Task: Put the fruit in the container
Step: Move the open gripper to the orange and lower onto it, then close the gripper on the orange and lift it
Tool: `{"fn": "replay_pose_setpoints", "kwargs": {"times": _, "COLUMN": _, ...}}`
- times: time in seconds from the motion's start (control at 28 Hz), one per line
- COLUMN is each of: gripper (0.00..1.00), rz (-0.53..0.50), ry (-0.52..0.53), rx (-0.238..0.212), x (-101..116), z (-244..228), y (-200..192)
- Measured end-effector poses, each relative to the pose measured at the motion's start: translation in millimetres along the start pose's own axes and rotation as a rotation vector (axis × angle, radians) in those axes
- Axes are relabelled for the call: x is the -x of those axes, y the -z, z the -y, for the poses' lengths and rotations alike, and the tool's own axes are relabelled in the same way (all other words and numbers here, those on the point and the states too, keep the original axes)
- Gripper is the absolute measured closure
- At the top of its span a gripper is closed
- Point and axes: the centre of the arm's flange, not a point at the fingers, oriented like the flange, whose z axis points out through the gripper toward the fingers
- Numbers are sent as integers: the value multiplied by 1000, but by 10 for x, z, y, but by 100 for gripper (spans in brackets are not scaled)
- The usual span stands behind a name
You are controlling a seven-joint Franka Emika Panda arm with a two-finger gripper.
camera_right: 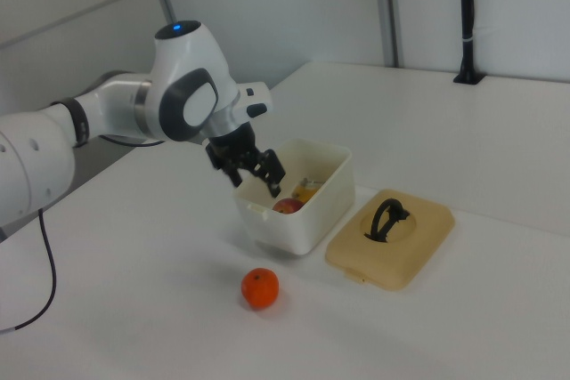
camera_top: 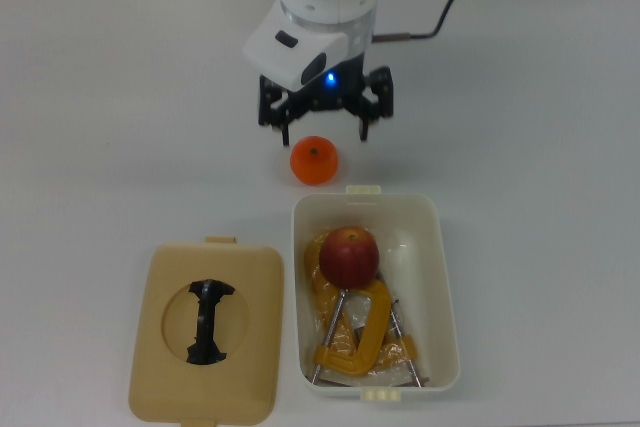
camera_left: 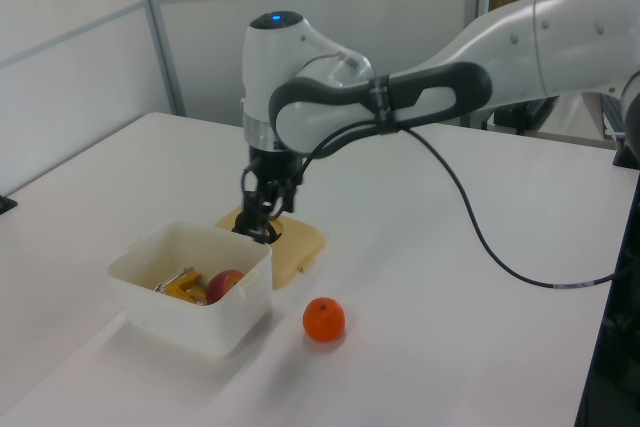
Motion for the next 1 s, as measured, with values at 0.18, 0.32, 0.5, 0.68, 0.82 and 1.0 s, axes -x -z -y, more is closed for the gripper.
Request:
{"fn": "replay_pose_setpoints", "kwargs": {"times": 0.18, "gripper": 0, "rz": 203, "ry": 82, "rx": 15, "x": 273, "z": -48, "y": -114}}
{"fn": "replay_pose_setpoints", "kwargs": {"times": 0.32, "gripper": 0, "rz": 285, "ry": 113, "rx": 42, "x": 399, "z": -74, "y": -417}}
{"fn": "replay_pose_setpoints", "kwargs": {"times": 0.5, "gripper": 0, "rz": 365, "ry": 131, "rx": 70, "x": 493, "z": -98, "y": -846}}
{"fn": "replay_pose_setpoints", "kwargs": {"times": 0.68, "gripper": 0, "rz": 376, "ry": 144, "rx": 82, "x": 443, "z": -100, "y": -1231}}
{"fn": "replay_pose_setpoints", "kwargs": {"times": 0.82, "gripper": 0, "rz": 362, "ry": 153, "rx": 79, "x": 394, "z": -73, "y": -1481}}
{"fn": "replay_pose_setpoints", "kwargs": {"times": 1.0, "gripper": 0, "rz": 349, "ry": 172, "rx": 87, "x": 366, "z": -20, "y": -1655}}
